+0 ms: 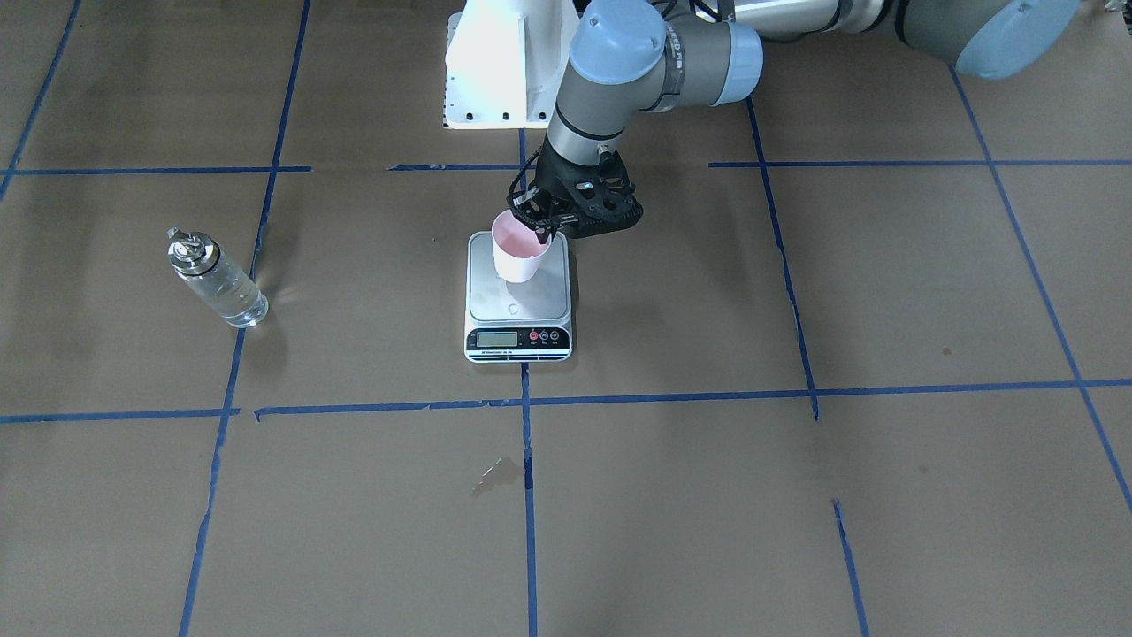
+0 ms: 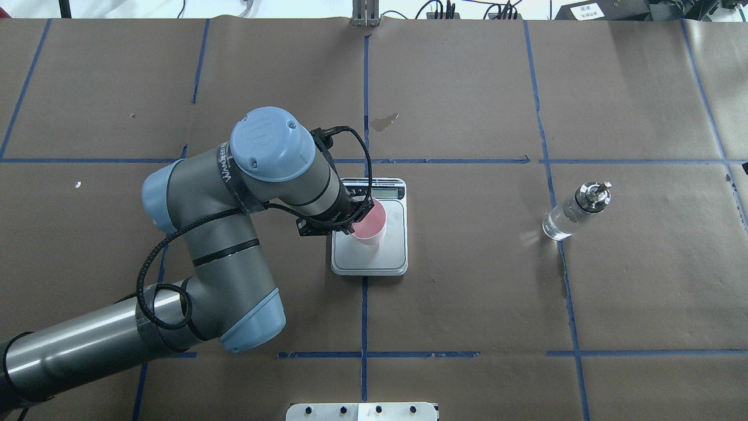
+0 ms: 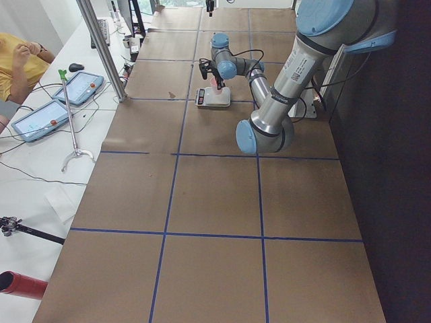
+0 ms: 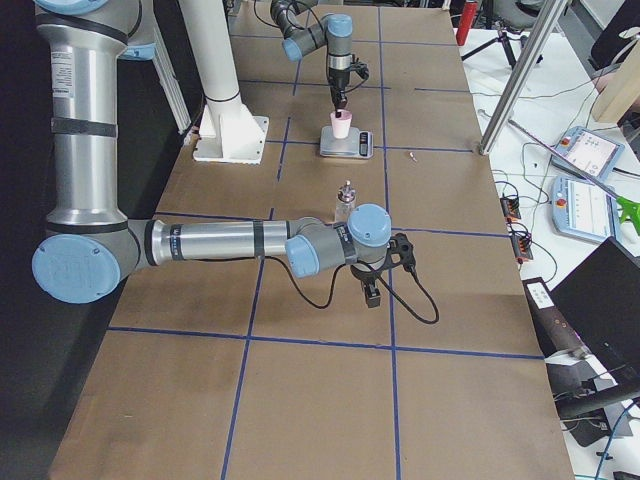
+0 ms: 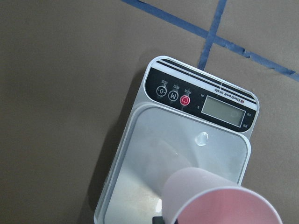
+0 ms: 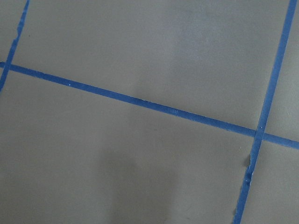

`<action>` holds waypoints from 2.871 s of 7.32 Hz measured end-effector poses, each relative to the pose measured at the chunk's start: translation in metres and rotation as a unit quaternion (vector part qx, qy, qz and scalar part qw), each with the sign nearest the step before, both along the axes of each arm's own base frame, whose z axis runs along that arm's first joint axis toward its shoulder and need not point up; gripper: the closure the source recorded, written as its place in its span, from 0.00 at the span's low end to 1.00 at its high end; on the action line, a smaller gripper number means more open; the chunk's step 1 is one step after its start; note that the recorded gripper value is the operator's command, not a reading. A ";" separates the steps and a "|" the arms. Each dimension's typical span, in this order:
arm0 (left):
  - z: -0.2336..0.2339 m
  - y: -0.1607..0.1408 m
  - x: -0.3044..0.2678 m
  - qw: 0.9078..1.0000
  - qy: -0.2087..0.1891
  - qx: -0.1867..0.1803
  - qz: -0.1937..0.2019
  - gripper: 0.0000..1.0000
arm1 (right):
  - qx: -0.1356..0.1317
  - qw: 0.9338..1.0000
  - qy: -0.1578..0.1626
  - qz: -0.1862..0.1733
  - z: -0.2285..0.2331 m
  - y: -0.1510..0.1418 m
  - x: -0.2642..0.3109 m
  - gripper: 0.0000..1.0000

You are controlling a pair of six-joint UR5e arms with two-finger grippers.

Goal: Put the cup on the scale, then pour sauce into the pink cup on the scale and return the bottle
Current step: 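Carry the pink cup with the left gripper onto the scale and release, then withdraw the left gripper from the cup while the right gripper approaches the glass bottle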

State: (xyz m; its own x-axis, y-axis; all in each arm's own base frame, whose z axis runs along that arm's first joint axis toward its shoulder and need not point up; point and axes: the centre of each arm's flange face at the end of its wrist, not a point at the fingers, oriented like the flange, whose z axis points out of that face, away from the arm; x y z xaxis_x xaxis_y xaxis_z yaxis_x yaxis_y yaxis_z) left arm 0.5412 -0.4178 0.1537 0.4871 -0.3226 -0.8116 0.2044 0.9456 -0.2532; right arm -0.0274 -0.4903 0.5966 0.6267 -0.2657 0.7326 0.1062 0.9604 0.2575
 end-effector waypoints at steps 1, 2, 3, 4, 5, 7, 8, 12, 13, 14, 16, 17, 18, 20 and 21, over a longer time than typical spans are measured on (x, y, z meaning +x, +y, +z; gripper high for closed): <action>0.001 0.000 0.001 1.000 -0.001 0.000 0.000 1.00 | 0.000 1.000 0.000 -0.002 0.000 0.000 -0.002 0.00; 0.002 0.000 0.001 1.000 -0.001 0.000 0.001 1.00 | -0.001 1.000 0.001 -0.004 0.002 0.000 -0.004 0.00; 0.003 0.000 0.002 1.000 -0.002 0.000 0.003 1.00 | -0.001 1.000 0.001 -0.005 0.001 0.000 -0.005 0.00; 0.004 0.000 0.004 1.000 -0.002 0.000 0.004 1.00 | -0.001 1.000 0.001 -0.004 0.001 0.000 -0.005 0.00; 0.004 -0.001 0.005 1.000 -0.002 0.000 0.004 1.00 | 0.000 1.000 0.001 -0.004 0.000 0.000 -0.005 0.00; 0.007 -0.002 0.007 1.000 -0.002 0.001 0.005 0.85 | 0.001 1.000 0.000 -0.005 -0.002 -0.001 -0.006 0.00; 0.009 -0.003 0.010 1.000 0.000 0.003 0.005 0.74 | 0.001 1.000 0.000 -0.005 -0.002 -0.001 -0.006 0.00; -0.003 -0.002 0.005 1.000 0.020 0.015 0.004 0.44 | -0.001 1.000 -0.004 -0.003 -0.009 -0.001 -0.010 0.00; -0.017 -0.001 -0.011 0.999 0.036 0.025 -0.001 0.39 | -0.001 1.000 -0.009 0.000 -0.026 -0.002 -0.021 0.00; -0.029 -0.006 -0.032 0.998 0.049 0.035 -0.013 0.38 | -0.002 1.000 -0.018 0.009 -0.054 -0.002 -0.034 0.00; -0.035 -0.020 -0.062 0.997 0.059 0.043 -0.033 0.38 | -0.005 0.999 -0.044 0.031 -0.118 0.019 -0.053 0.00; -0.027 -0.023 -0.067 0.997 0.057 0.044 -0.035 0.38 | -0.003 0.998 -0.057 0.035 -0.148 0.037 -0.069 0.00; -0.022 -0.023 -0.071 0.997 0.055 0.046 -0.036 0.38 | 0.003 0.996 -0.072 0.044 -0.171 0.058 -0.085 0.00; -0.005 -0.034 -0.095 0.995 0.042 0.082 -0.031 0.38 | 0.025 0.992 -0.095 0.077 -0.177 0.108 -0.118 0.00; 0.007 -0.046 -0.121 0.993 0.032 0.113 -0.031 0.38 | 0.034 0.991 -0.095 0.093 -0.172 0.128 -0.142 0.00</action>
State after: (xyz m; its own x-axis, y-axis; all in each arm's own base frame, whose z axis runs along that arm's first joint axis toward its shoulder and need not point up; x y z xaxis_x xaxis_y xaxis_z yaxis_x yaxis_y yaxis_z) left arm 0.4202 -0.4641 0.1610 0.4180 -0.1568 -0.8948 0.2541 0.9659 -0.0506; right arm -0.1698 -0.3620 0.4249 0.5219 -0.2104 0.8267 -0.1284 0.9387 0.3199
